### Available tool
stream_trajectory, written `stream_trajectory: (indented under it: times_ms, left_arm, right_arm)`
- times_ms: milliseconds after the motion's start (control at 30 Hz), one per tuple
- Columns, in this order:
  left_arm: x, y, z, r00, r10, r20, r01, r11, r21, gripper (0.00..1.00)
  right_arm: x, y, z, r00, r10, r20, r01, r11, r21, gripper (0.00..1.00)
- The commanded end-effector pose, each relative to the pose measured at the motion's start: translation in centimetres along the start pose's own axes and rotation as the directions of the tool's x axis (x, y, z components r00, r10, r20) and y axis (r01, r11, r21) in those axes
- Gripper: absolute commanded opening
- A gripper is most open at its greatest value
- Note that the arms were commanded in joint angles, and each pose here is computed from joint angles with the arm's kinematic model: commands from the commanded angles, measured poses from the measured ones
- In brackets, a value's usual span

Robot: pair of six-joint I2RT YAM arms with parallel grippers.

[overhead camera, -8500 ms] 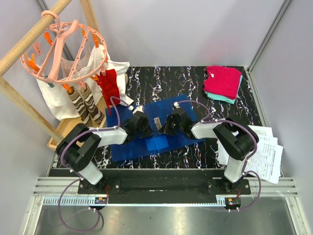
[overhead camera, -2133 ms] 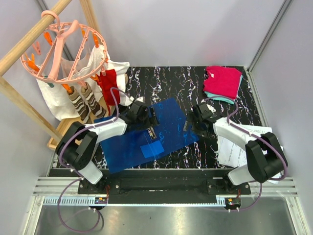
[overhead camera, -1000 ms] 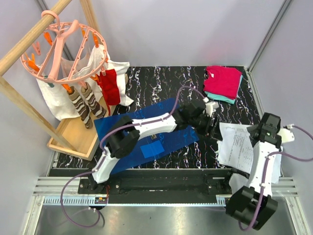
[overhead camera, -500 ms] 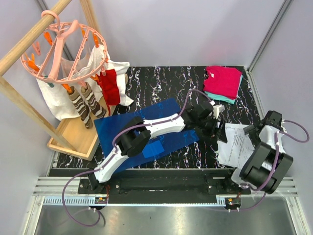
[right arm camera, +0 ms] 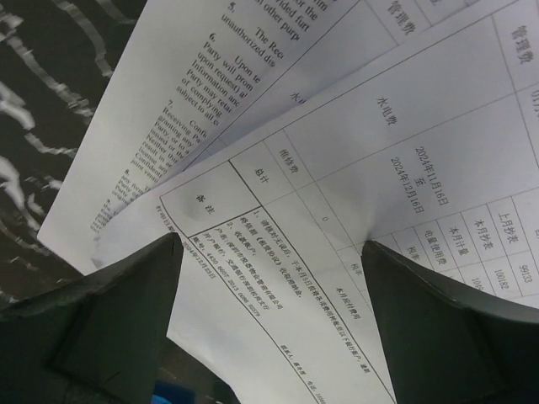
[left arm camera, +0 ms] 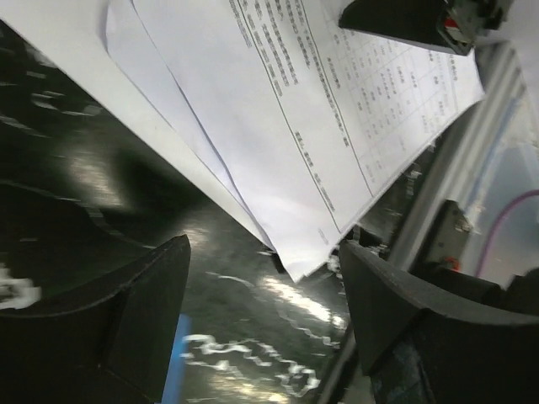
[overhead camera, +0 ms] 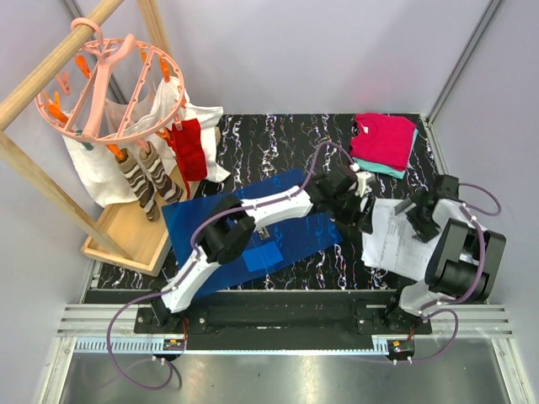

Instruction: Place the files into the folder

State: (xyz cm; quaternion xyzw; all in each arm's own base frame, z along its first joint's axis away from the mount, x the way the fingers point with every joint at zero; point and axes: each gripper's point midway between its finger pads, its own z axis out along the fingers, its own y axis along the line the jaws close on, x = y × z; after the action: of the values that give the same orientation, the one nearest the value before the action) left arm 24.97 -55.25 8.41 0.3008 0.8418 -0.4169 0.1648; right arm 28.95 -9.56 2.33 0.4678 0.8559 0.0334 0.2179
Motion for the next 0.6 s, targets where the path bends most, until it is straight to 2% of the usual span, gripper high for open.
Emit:
stream_trajectory:
  times_ms: [0, 167, 233, 300, 333, 400, 467, 567]
  left_arm:
    - [-4.7, 1.5, -3.9, 0.986, 0.117, 0.115, -0.108, 0.991, -0.083, 0.74]
    - [-6.6, 3.3, -4.3, 0.973, 0.164, 0.160, -0.141, 0.980, -0.143, 0.72]
    - [-6.6, 3.7, -3.6, 0.972, 0.162, 0.168, -0.140, 0.981, -0.137, 0.67]
    - [-6.4, 3.2, -2.5, 0.978, 0.113, 0.175, -0.098, 0.991, -0.090, 0.61]
    - [-6.5, 2.3, -2.2, 0.979, 0.081, 0.186, -0.072, 0.996, -0.055, 0.60]
    - [-5.9, 0.4, -1.3, 0.981, 0.068, 0.182, -0.073, 0.997, 0.020, 0.59]
    - [-6.4, -1.7, -0.9, 0.976, 0.043, 0.213, -0.067, 0.992, 0.106, 0.56]
    - [-6.0, -4.0, 0.5, 0.978, -0.009, 0.207, -0.036, 0.977, 0.212, 0.55]
  right_arm:
    - [4.6, 3.0, 1.5, 0.984, -0.074, -0.161, 0.060, 0.994, -0.093, 0.97]
    - [6.2, 3.2, 0.9, 0.970, -0.141, -0.199, 0.121, 0.987, -0.110, 0.98]
    - [5.5, 3.1, -0.4, 0.973, -0.161, -0.164, 0.146, 0.984, -0.104, 0.99]
    - [3.8, 3.4, -2.0, 0.986, -0.148, -0.081, 0.140, 0.985, -0.097, 1.00]
    - [3.3, 2.4, -2.6, 0.989, -0.140, -0.056, 0.138, 0.990, -0.039, 1.00]
    - [2.0, 1.5, -4.2, 0.996, -0.088, 0.009, 0.088, 0.996, 0.030, 1.00]
    - [2.5, -0.8, -4.9, 0.999, -0.045, 0.005, 0.044, 0.992, 0.116, 1.00]
    - [3.1, -3.9, -5.5, 0.993, 0.112, 0.024, -0.114, 0.982, 0.153, 1.00]
